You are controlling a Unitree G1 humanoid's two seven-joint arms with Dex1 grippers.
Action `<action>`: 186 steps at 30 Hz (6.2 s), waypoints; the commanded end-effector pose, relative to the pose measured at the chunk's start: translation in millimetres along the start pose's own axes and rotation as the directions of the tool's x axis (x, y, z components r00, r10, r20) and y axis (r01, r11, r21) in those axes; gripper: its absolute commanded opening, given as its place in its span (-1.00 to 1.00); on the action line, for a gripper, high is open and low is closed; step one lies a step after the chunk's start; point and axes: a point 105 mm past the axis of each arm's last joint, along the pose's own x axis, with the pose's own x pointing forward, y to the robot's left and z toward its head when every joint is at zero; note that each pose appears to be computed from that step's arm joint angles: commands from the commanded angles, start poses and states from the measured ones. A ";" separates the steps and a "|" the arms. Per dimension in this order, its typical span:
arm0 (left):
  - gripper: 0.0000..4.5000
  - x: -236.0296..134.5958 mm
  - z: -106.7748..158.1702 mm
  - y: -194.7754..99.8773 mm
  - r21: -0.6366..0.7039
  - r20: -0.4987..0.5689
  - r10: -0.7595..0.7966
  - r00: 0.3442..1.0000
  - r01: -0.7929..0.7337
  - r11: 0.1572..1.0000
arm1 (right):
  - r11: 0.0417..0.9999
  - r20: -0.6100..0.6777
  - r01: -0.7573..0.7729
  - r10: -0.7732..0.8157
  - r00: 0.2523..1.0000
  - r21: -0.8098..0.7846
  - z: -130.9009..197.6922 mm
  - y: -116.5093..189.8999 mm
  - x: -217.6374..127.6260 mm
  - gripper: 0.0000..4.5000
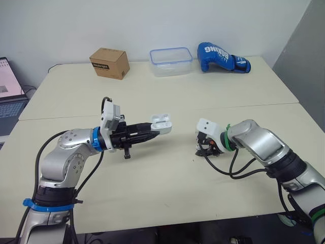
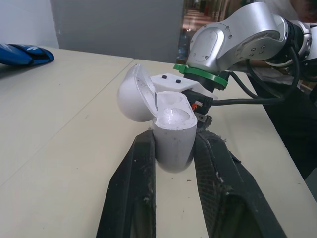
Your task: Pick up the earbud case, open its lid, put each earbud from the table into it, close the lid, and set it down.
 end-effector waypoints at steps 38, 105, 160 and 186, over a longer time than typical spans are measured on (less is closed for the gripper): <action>-0.68 3.5 9.6 -3.7 0.049 0.021 -0.012 1.000 0.011 0.999 | 0.981 -0.048 -0.144 0.139 0.989 -0.127 -33.3 7.8 -29.9 -0.67; -0.68 10.9 5.2 -6.9 0.039 0.048 0.000 0.999 -0.002 0.999 | 0.893 -0.305 -0.118 -0.023 0.952 -0.435 -5.0 11.8 -31.9 0.08; -0.68 10.3 1.0 -10.2 0.028 0.044 0.016 0.999 -0.017 0.999 | 0.913 -0.347 -0.146 0.005 0.938 -0.381 -5.4 18.3 -21.2 -0.32; -0.68 10.0 -0.8 -5.7 0.032 0.066 0.058 0.996 -0.061 0.998 | 0.942 -0.251 -0.114 0.033 0.968 -0.316 2.9 19.0 -44.3 -0.83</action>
